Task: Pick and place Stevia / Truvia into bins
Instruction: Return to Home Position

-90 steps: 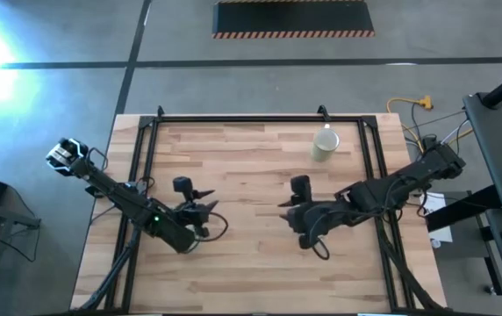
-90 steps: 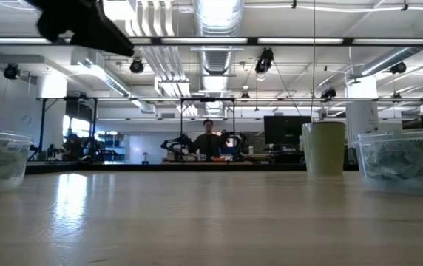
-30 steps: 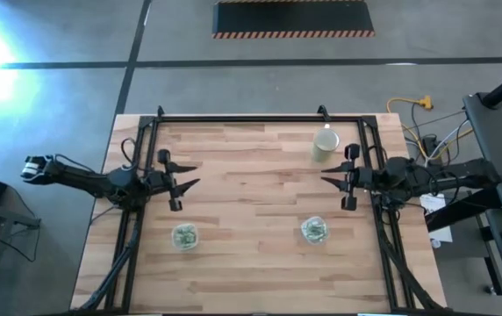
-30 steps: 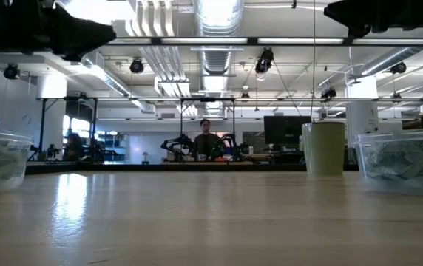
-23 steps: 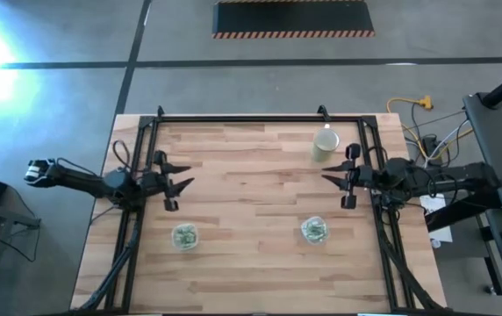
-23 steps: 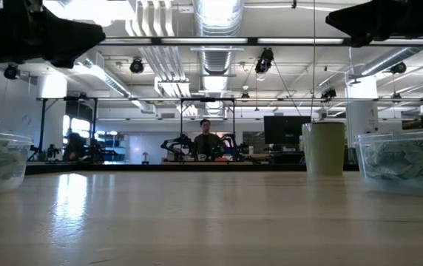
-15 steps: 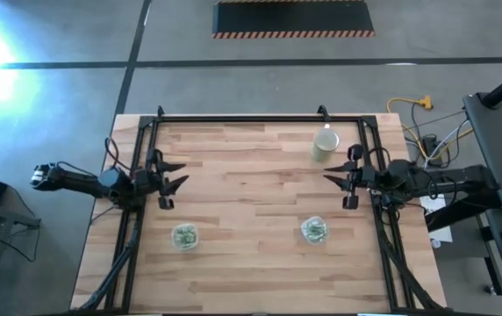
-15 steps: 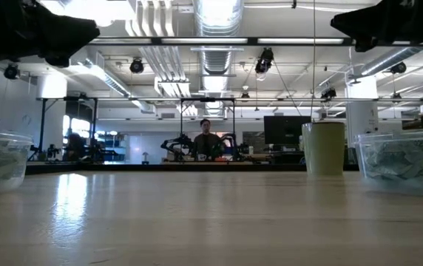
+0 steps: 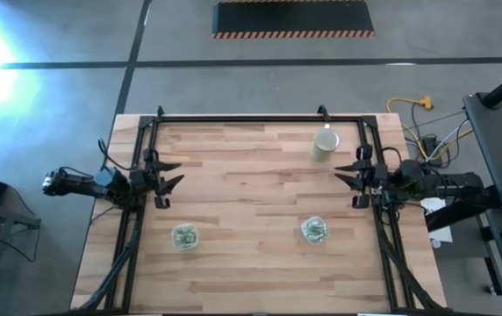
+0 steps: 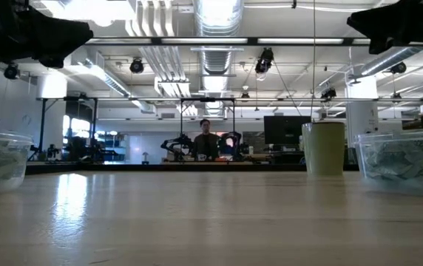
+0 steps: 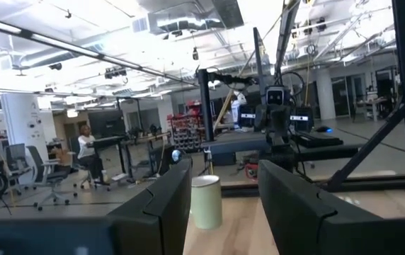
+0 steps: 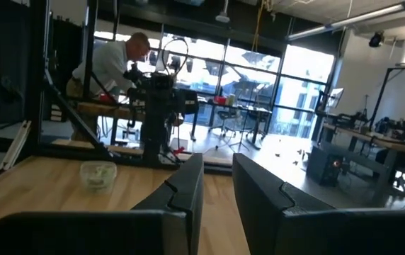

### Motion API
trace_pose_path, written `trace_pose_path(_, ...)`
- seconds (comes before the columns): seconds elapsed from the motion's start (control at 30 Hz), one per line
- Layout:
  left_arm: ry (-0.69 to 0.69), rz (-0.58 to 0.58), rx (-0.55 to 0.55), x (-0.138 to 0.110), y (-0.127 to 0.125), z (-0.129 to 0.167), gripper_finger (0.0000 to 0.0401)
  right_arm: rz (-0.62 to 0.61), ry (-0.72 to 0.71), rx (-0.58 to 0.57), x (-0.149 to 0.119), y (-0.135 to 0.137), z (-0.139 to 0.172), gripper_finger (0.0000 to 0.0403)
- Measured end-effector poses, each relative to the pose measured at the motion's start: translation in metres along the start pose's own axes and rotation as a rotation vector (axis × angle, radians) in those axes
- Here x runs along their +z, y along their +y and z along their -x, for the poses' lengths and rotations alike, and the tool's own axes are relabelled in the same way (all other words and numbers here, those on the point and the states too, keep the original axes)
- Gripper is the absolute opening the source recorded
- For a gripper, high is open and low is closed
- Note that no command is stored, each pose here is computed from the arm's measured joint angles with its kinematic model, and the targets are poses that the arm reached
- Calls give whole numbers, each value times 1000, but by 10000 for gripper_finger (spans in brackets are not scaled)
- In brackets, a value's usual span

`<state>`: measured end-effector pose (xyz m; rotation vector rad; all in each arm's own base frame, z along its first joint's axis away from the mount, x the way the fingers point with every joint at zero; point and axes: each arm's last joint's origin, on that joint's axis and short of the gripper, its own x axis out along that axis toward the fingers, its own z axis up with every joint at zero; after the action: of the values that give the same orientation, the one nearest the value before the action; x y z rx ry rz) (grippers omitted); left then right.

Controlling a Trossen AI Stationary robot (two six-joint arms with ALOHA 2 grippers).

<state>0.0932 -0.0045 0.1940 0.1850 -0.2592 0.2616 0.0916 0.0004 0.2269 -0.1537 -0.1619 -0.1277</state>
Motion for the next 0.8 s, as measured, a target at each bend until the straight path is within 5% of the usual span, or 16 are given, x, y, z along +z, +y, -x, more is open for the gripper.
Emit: trace_pose_path(0.8,83,13,-50,-6,-3,0,148,-106,39,92,-27,6,7,68)
